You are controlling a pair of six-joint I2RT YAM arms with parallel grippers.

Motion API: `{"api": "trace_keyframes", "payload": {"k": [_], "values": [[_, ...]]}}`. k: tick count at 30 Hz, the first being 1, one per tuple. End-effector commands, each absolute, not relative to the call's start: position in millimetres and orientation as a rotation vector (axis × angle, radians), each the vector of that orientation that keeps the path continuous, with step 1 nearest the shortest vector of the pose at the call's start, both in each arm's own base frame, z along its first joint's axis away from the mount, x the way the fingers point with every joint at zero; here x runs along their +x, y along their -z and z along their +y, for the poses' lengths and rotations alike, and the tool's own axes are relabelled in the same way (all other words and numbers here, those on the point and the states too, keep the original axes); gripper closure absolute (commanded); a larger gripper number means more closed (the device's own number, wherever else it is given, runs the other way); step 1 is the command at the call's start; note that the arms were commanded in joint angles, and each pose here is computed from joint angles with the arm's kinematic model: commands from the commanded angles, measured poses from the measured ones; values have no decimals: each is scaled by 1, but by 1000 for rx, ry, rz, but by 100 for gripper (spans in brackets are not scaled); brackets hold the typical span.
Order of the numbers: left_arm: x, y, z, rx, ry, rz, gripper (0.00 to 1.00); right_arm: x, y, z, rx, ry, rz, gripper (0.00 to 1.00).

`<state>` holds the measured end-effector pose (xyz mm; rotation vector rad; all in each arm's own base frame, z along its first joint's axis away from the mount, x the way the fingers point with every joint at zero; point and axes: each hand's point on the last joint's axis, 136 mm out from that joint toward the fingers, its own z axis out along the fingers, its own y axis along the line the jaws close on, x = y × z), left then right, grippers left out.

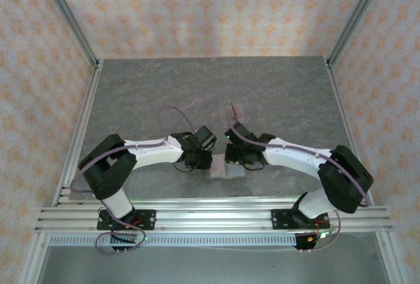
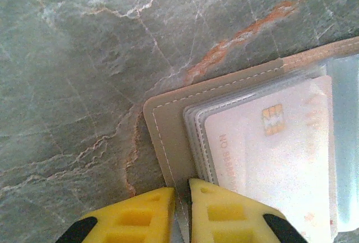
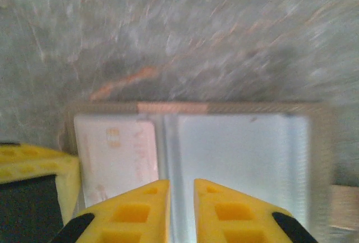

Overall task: Put the credit cards into the card holder
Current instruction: Insert the credit card into the card slot, then flip over the card slot in the card holder.

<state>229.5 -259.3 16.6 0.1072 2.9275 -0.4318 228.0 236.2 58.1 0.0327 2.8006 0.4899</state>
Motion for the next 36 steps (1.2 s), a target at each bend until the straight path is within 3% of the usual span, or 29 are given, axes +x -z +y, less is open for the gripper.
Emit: {"api": "trace_keyframes", "payload": {"k": [1, 15, 25, 36], "values": [[216, -1, -251, 115, 369, 2967, 85, 236, -63, 205, -1, -275, 2802, 80], [217, -2, -250, 116, 361, 2964, 85, 248, -35, 213, -140, -158, 2865, 73], [218, -2, -251, 123, 361, 2963, 85, 231, -4, 206, -143, -46, 2919, 73], [218, -2, -252, 126, 362, 2966, 85, 216, 9, 208, -118, -44, 2950, 91]]}}
